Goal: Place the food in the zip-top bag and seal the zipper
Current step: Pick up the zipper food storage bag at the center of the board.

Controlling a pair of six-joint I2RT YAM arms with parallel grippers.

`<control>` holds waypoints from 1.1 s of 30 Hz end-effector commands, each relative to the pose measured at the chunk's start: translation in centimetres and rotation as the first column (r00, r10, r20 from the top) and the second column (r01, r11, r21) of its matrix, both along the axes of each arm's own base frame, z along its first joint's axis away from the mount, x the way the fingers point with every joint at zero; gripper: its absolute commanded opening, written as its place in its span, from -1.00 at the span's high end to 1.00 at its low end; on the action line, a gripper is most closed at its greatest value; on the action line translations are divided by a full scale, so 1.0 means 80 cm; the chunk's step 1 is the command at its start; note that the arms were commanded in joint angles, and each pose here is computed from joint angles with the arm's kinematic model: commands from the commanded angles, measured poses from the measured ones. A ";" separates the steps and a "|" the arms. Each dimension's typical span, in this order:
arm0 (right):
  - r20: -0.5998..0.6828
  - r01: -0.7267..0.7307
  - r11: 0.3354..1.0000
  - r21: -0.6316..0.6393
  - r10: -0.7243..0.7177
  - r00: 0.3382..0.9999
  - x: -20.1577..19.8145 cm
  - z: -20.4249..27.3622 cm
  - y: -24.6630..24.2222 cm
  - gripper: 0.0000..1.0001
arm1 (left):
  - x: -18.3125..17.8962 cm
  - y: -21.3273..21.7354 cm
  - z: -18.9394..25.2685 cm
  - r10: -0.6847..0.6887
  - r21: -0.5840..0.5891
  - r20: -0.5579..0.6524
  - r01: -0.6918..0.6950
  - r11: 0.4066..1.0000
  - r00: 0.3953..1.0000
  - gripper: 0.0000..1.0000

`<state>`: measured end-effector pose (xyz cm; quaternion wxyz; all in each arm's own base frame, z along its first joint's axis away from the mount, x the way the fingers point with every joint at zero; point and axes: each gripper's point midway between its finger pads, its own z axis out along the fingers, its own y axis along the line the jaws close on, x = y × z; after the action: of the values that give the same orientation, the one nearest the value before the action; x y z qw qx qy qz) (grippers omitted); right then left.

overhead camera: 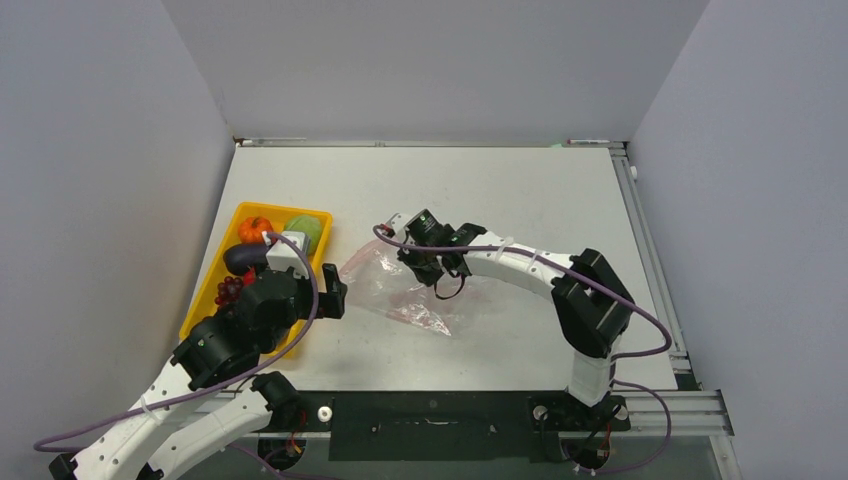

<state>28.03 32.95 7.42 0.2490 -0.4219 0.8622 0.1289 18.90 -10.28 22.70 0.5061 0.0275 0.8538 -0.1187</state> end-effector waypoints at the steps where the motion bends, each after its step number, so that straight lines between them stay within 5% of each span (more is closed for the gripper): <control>1: 0.130 -0.043 0.994 0.105 0.029 0.991 -0.004 0.054 0.010 0.90 | 0.008 -0.007 0.011 -0.003 -0.031 0.033 0.004 1.000 0.999 -0.92; 33: 0.466 -0.177 0.920 0.350 -0.008 0.885 -0.077 0.185 -0.065 0.89 | 0.022 -0.012 0.015 0.029 -0.152 -0.002 -0.029 0.988 1.000 -0.92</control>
<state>22.26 27.22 18.82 0.4618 -0.4229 0.7595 0.1761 19.69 -9.97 22.88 0.5024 -0.0142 0.8538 -0.1360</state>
